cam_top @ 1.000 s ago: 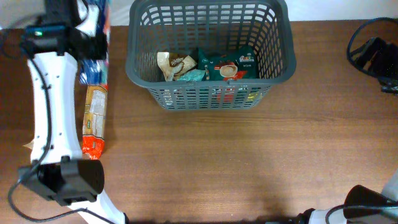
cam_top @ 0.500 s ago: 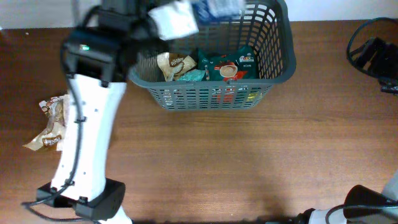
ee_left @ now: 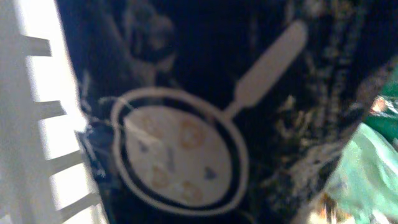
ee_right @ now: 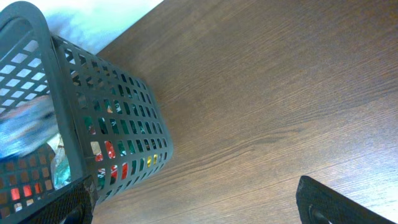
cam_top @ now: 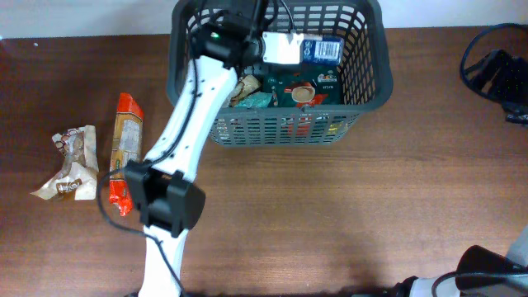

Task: Pack container
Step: 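Lower the blue box into the basket and open the left gripper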

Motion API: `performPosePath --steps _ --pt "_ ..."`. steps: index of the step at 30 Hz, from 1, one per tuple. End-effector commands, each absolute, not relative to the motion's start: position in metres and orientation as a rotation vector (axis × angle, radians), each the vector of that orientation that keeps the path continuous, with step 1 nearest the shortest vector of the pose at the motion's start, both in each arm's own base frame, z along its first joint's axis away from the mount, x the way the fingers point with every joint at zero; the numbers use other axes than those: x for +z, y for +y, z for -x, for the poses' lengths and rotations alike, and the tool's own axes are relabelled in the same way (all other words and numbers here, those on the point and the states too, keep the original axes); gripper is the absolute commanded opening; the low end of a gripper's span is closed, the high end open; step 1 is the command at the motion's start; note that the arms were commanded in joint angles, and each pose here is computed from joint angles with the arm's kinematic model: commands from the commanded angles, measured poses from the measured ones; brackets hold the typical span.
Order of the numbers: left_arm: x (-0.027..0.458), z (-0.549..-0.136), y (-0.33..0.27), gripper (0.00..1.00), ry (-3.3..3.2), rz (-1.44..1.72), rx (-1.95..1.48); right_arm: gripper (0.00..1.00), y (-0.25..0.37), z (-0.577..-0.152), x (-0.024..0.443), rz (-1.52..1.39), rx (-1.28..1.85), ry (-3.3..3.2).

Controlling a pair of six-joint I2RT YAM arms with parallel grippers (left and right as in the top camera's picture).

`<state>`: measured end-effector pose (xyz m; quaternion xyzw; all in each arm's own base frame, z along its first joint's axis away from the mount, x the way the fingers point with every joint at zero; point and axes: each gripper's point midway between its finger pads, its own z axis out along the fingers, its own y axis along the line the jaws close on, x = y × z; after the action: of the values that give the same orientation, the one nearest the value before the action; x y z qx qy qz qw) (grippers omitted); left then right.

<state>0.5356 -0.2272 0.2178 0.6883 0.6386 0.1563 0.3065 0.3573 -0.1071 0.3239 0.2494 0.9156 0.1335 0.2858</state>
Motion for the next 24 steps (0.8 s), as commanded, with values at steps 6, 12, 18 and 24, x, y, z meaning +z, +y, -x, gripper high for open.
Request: performPosePath --steps 6,12,18,24 --pt "0.224 -0.565 -0.211 0.41 1.831 -1.561 0.516 0.99 -0.107 -0.355 0.326 -0.665 0.358 2.44" --pt "0.296 -0.545 -0.186 0.99 1.907 -1.261 0.486 0.99 -0.107 -0.355 0.326 -0.665 0.358 2.44" --pt "0.399 -0.485 -0.117 0.99 1.918 -1.011 0.491 0.99 -0.107 -0.355 0.326 -0.665 0.358 2.44" --pt "0.447 -0.432 -0.012 0.99 2.05 -0.544 0.465 0.99 -0.107 -0.355 0.326 -0.665 0.358 2.44"
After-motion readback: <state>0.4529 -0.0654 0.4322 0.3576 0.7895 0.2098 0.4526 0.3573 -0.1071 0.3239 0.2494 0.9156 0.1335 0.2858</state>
